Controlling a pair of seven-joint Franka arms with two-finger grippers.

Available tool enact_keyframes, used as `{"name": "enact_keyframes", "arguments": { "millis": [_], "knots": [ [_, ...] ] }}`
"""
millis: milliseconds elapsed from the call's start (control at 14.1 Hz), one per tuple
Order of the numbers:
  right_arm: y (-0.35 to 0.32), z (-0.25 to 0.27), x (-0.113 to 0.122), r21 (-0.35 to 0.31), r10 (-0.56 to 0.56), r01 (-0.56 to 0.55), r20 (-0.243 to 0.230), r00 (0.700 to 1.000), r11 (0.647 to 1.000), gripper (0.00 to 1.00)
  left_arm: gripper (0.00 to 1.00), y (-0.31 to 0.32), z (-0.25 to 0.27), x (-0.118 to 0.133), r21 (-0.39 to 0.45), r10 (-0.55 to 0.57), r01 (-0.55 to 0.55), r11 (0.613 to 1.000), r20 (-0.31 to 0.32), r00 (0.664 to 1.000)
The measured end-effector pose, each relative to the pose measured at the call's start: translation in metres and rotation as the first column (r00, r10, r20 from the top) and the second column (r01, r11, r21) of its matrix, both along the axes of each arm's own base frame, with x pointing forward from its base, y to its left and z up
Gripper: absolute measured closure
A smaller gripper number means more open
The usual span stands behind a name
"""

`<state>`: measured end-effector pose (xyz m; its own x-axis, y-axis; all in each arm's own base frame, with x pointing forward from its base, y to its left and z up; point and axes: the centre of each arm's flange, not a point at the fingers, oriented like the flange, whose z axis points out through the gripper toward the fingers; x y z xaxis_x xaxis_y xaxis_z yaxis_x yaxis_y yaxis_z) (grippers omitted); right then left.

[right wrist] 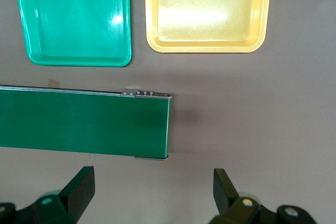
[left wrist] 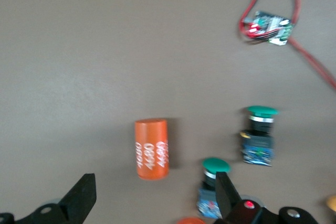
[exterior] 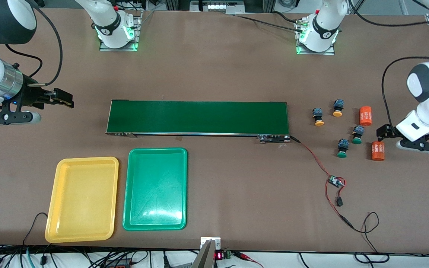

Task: Sort buttons by color to trays
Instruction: 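Reach down and grasp the orange cylinder with the left gripper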

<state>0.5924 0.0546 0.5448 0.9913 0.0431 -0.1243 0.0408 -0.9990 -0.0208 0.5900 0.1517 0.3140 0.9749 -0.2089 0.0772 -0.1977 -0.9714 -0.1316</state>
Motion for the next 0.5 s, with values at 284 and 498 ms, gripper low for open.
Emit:
{"name": "enact_keyframes", "arguments": {
  "millis": [284,498],
  "knots": [
    [-0.001,-0.005,0.002,0.000,-0.001,0.001,-0.008,1.000,1.000,0.00,0.00,0.033,-0.070,-0.003,0.000,-0.020,0.020,1.000,0.004,1.000],
    [-0.001,-0.005,0.002,0.001,-0.001,0.001,-0.008,1.000,1.000,0.00,0.03,0.042,-0.109,-0.011,-0.016,-0.016,0.015,1.000,-0.033,0.999]
  ]
}}
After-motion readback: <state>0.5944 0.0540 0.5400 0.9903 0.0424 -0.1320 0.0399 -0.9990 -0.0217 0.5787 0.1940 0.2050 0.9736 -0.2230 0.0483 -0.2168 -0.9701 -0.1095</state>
